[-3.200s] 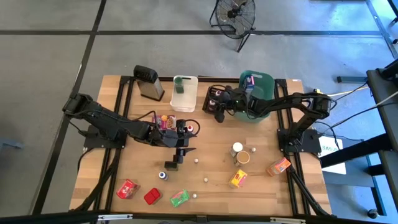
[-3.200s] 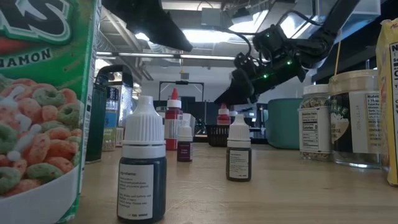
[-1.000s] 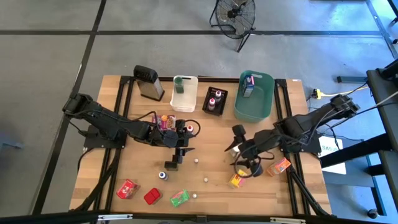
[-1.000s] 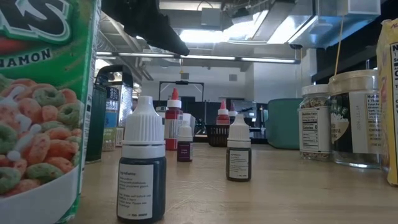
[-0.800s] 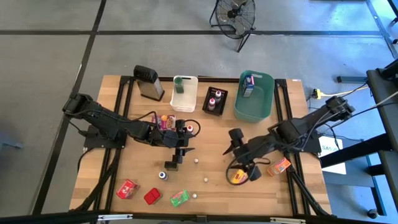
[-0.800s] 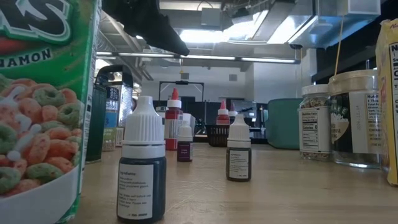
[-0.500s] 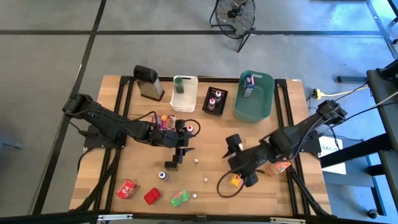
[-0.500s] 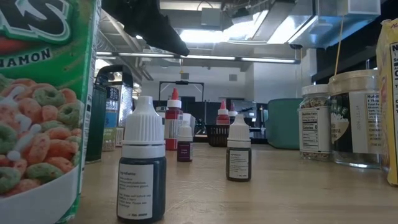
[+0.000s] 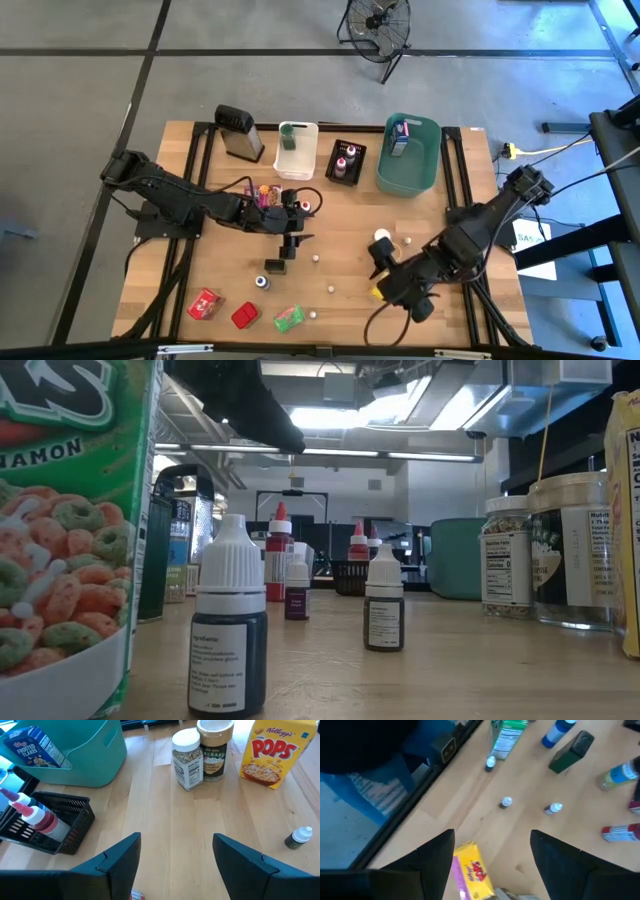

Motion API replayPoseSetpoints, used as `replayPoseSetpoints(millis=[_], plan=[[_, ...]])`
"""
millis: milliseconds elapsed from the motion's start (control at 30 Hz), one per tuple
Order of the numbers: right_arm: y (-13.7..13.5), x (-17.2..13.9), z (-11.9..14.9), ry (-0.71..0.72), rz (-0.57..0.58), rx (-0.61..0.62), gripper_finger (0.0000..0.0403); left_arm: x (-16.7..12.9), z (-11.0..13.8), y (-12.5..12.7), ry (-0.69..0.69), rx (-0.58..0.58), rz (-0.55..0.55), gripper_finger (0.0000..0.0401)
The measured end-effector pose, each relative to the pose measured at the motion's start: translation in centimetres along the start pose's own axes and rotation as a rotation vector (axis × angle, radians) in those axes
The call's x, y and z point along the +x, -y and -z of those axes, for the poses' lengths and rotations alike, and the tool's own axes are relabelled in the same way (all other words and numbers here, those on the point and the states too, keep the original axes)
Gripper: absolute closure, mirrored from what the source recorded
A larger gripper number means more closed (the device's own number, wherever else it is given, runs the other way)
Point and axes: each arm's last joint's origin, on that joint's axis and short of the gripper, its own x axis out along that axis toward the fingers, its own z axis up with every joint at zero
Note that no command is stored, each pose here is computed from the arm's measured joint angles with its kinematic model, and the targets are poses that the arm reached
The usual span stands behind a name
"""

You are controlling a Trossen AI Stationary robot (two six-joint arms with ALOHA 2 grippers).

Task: Pick & Place Kitchen Items
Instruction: Put the yellow cereal box into the green bin

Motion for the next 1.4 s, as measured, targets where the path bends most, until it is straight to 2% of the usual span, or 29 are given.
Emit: replayPoseSetpoints(millis=[233,433,767,1200,1400], plan=[[-1.5,1.6,0.2,-0.069,-0.027,-0.018,0.0152,0.0,0.0,0.0,0.0,0.0,0.002,0.0159],[-1.8,3.7,1.1,-0.232,-0.013,-0.006,0.0156,0.0,0.0,0.0,0.0,-0.003,0.002,0.0157],[-1.8,5.6,1.9,-0.362,-0.007,-0.045,0.0156,0.0,0.0,0.0,0.0,-0.008,0.003,0.0157],[-1.4,6.8,2.6,-0.423,-0.033,-0.081,0.0156,0.0,-0.1,0.0,0.007,-0.014,0.003,0.0158],[-1.5,7.3,2.8,-0.406,-0.039,-0.1,0.0156,0.0,-0.1,0.0,0.008,-0.014,0.003,0.0158]])
